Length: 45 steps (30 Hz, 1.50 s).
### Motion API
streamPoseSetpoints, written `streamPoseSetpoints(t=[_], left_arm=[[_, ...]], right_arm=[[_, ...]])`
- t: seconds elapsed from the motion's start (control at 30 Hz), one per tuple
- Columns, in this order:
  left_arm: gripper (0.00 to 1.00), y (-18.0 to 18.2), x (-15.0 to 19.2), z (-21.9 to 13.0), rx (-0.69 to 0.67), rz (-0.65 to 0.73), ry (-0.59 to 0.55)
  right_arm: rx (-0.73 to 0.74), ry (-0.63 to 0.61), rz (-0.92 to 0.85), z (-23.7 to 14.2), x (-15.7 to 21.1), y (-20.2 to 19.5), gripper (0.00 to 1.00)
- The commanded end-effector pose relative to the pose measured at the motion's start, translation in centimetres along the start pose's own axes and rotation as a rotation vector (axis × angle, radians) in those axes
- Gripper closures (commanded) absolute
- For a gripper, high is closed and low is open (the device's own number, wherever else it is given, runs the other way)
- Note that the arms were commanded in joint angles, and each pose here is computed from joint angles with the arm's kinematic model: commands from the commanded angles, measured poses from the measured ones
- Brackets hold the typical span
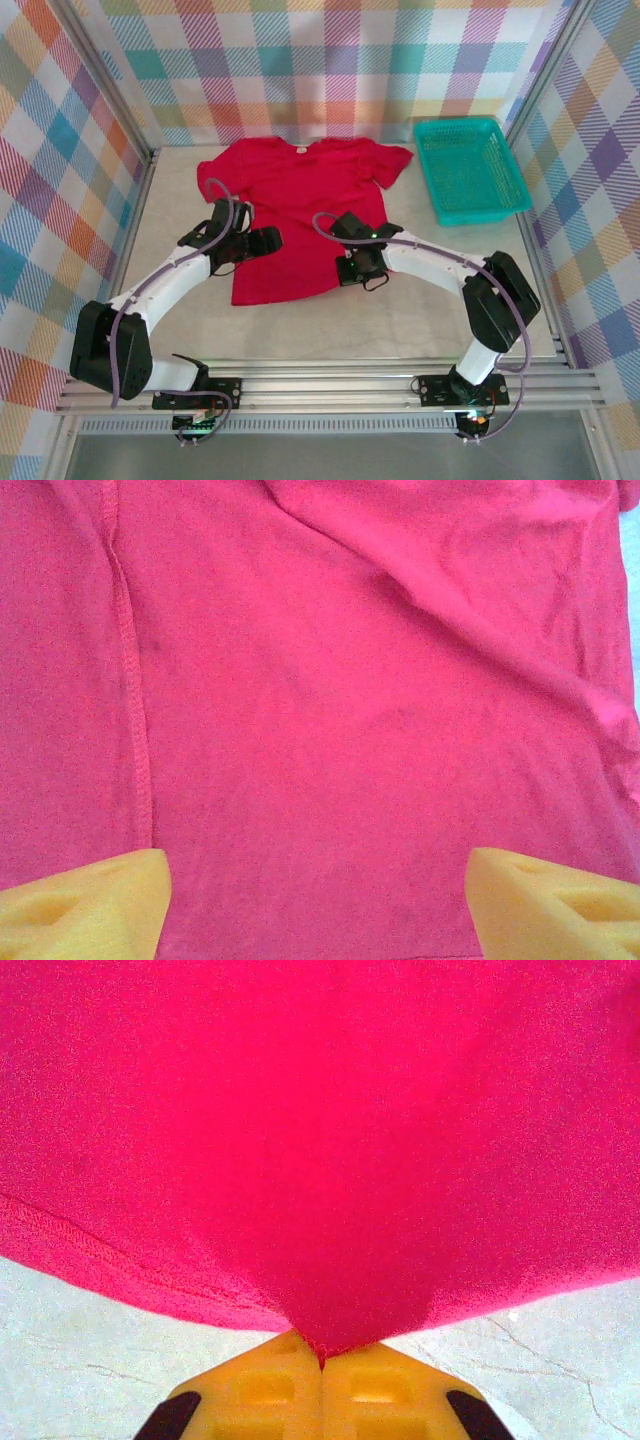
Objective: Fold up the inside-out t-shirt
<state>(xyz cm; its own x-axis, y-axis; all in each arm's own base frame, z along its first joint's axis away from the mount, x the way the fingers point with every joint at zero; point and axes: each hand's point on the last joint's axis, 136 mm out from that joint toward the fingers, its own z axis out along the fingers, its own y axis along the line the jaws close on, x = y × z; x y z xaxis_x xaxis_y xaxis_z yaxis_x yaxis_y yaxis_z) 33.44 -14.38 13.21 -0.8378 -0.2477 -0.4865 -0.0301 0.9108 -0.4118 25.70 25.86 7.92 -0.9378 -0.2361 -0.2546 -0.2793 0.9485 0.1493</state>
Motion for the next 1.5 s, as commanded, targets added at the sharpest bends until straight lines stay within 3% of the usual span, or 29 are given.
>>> streamPoseSetpoints(t=[0.0,0.13,0.27,0.5,0.63,0.8,0.9,0.97,1.1,1.13,1.2,1.23,1.3,1.47], left_arm=[[0.2,-1.7,0.2,-1.2,0.059,0.075,0.007],[0.19,-3.5,1.2,-1.4,0.157,0.164,0.029],[0.2,-5.6,1.4,-1.8,0.211,0.285,-0.051],[0.2,-10.1,4.3,-1.6,0.343,0.676,-0.205],[0.21,-11.0,7.2,-0.3,0.349,0.887,-0.132],[0.23,-11.1,9.6,2.5,0.321,0.989,-0.034],[0.26,-10.6,10.7,4.1,0.305,1.006,-0.001],[0.33,-9.9,10.6,5.1,0.268,1.001,-0.001],[0.35,-9.1,9.0,5.5,0.2,0.922,-0.046],[0.35,-8.8,8.7,5.7,0.193,0.888,-0.043],[0.36,-7.7,8.0,6.5,0.157,0.818,-0.021],[0.37,-7.0,7.6,6.9,0.13,0.78,-0.006],[0.41,-5.6,6.5,7.4,0.083,0.687,0.03],[0.43,-4.2,4.3,6.8,0.054,0.528,0.03]], right_arm=[[-0.038,-0.001,-0.02,-1.6,-0.3,0.9,1.0],[-0.05,0.031,0.044,-0.7,-1.3,-0.5,1.0],[-0.242,-0.058,0.167,-3.5,-4.9,-0.3,1.0],[-0.34,-0.049,0.23,-5.2,-8.5,-0.1,1.0],[-0.342,-0.02,0.248,-4.5,-8.9,-0.3,1.0],[-0.347,-0.018,0.267,-4.2,-9.2,-0.8,1.0],[-0.335,-0.017,0.279,-4.0,-9.3,-1.4,1.0],[-0.311,-0.016,0.276,-3.7,-9.3,-2.1,1.0],[-0.12,0.008,0.226,-1.6,-8.1,-5.4,1.0],[-0.008,0.02,0.202,-0.7,-7.5,-7.4,0.94],[0.189,0.042,0.159,0.4,-6.8,-11.0,0.71],[0.247,0.052,0.142,0.7,-6.6,-12.0,0.55],[0.268,0.057,0.137,0.6,-6.3,-12.5,0.41],[0.161,0.035,0.172,-1.3,-3.9,-11.1,0.36]])
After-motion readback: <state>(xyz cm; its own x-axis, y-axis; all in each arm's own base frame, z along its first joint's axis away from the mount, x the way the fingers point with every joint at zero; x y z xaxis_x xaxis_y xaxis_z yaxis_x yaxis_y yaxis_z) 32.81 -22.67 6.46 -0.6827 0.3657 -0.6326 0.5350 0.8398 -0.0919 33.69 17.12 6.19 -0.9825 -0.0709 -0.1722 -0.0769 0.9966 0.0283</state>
